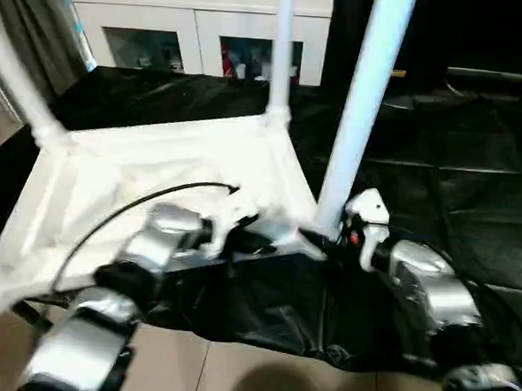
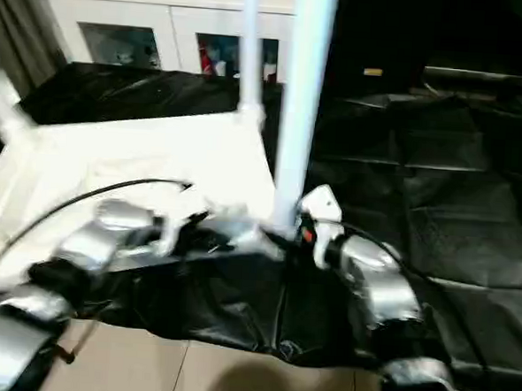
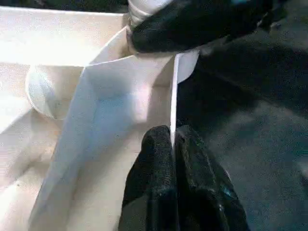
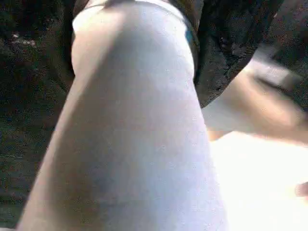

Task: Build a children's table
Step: Rotate leg to tighten

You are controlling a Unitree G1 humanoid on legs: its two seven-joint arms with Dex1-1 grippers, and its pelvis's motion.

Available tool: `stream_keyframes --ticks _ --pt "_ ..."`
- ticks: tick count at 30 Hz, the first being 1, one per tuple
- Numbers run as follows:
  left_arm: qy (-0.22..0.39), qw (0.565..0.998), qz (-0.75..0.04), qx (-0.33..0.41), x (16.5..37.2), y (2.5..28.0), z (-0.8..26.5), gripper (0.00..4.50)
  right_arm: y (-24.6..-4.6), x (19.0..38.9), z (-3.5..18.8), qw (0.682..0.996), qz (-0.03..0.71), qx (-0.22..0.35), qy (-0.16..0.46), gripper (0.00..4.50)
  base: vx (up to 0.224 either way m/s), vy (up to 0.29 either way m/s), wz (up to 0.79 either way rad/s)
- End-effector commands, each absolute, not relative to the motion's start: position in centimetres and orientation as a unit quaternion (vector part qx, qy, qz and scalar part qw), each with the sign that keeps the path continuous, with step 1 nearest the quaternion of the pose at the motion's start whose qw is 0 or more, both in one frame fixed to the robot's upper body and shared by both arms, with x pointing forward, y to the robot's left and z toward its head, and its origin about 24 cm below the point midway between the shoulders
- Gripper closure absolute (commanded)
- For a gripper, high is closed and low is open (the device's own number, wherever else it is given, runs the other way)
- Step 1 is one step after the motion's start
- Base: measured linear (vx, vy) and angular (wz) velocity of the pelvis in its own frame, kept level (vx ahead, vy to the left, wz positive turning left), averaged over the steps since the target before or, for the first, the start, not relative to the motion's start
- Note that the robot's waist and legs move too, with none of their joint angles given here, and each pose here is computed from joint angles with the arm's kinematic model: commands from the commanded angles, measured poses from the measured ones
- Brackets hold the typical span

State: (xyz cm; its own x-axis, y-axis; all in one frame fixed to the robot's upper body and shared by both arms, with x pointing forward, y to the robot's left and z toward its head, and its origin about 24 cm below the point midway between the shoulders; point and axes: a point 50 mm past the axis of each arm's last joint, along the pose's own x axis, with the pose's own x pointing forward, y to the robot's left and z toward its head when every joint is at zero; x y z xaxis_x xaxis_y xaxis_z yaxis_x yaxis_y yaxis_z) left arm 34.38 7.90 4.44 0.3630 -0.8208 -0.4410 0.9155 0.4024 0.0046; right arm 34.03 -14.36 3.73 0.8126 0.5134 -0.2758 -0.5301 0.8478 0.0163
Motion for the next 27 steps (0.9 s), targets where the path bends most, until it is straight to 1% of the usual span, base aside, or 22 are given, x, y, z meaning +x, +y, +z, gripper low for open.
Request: stream_keyframes --ticks 1,2,3,5,8,9,10,11,13,14,18,19,20,21,22,24,25,26,27 --pt "0.151 0.846 -0.501 0.101 35.3 6.2 5.7 4.5 -14.0 33.2 0.7 0.955 0.21 -0.013 0.211 1.73 0.0 0.0 0.0" --pt "0.151 0.846 -0.501 0.101 35.3 6.2 5.7 4.5 -14.0 33.2 0.7 0.955 0.21 -0.013 0.211 1.73 0.0 0.0 0.0" --pt "0.15 0.852 -0.491 0.1 35.4 5.8 5.8 4.5 -13.7 33.3 0.5 0.957 0.195 -0.007 0.213 1.73 0.0 0.0 0.0" --pt "0.146 0.857 -0.483 0.098 35.4 4.4 6.0 4.5 -12.0 33.4 0.4 0.959 0.189 -0.012 0.211 1.73 0.0 0.0 0.0" --pt "0.144 0.854 -0.491 0.096 35.3 3.5 6.1 4.5 -10.5 33.3 0.5 0.957 0.211 -0.036 0.195 1.73 0.0 0.0 0.0" --pt "0.142 0.85 -0.498 0.096 35.3 3.4 6.1 4.5 -10.1 33.4 1.0 0.955 0.236 -0.005 0.18 1.73 0.0 0.0 0.0" --pt "0.142 0.85 -0.498 0.096 35.3 3.4 6.1 4.5 -10.1 33.4 1.0 0.955 0.236 -0.005 0.18 1.38 0.0 0.0 0.0" --pt "0.142 0.843 -0.509 0.098 35.2 3.8 6.1 4.5 -10.0 33.4 1.7 0.95 0.266 0.01 0.162 1.03 0.0 0.0 0.0" --pt "0.142 0.84 -0.514 0.099 35.1 3.9 6.0 4.5 -10.0 33.4 1.9 0.948 0.275 0.009 0.157 1.01 0.0 0.0 0.0" --pt "0.143 0.829 -0.531 0.103 34.9 4.4 5.9 4.5 -10.5 33.5 2.4 0.944 0.295 -0.006 0.145 0.81 0.0 0.0 0.0" --pt "0.148 0.811 -0.556 0.105 34.5 5.2 5.6 4.5 -11.5 33.6 2.9 0.935 0.326 -0.026 0.138 0.81 0.0 0.0 0.0" --pt "0.15 0.801 -0.57 0.106 34.3 5.8 5.5 4.5 -12.0 33.4 3.2 0.924 0.355 -0.034 0.135 0.81 0.0 0.0 0.0" --pt "0.152 0.796 -0.576 0.107 34.2 6.1 5.4 4.5 -12.3 33.3 3.4 0.919 0.369 -0.037 0.133 0.81 0.0 0.0 0.0" --pt "0.155 0.784 -0.591 0.112 34.0 6.8 5.3 4.5 -12.8 33.0 3.7 0.906 0.402 -0.04 0.128 0.81 0.0 0.0 0.0" --pt "0.156 0.78 -0.595 0.114 33.9 7.0 5.3 4.5 -13.0 32.9 3.8 0.903 0.409 -0.041 0.127 0.81 0.0 0.0 0.0" --pt "0.159 0.765 -0.613 0.117 33.6 8.0 5.3 4.5 -13.8 32.5 4.3 0.885 0.446 -0.046 0.125 0.81 0.0 0.0 0.0" --pt "0.159 0.765 -0.613 0.117 33.6 8.0 5.3 4.5 -13.8 32.5 4.3 0.885 0.446 -0.046 0.125 0.81 0.0 0.0 0.0" --pt "0.163 0.756 -0.623 0.116 33.4 8.8 5.4 4.5 -14.3 32.2 4.6 0.873 0.469 -0.053 0.124 0.81 0.0 0.0 0.0" --pt "0.164 0.753 -0.627 0.116 33.4 9.1 5.4 4.5 -14.5 32.1 4.7 0.869 0.476 -0.056 0.124 0.81 0.0 0.0 0.0"
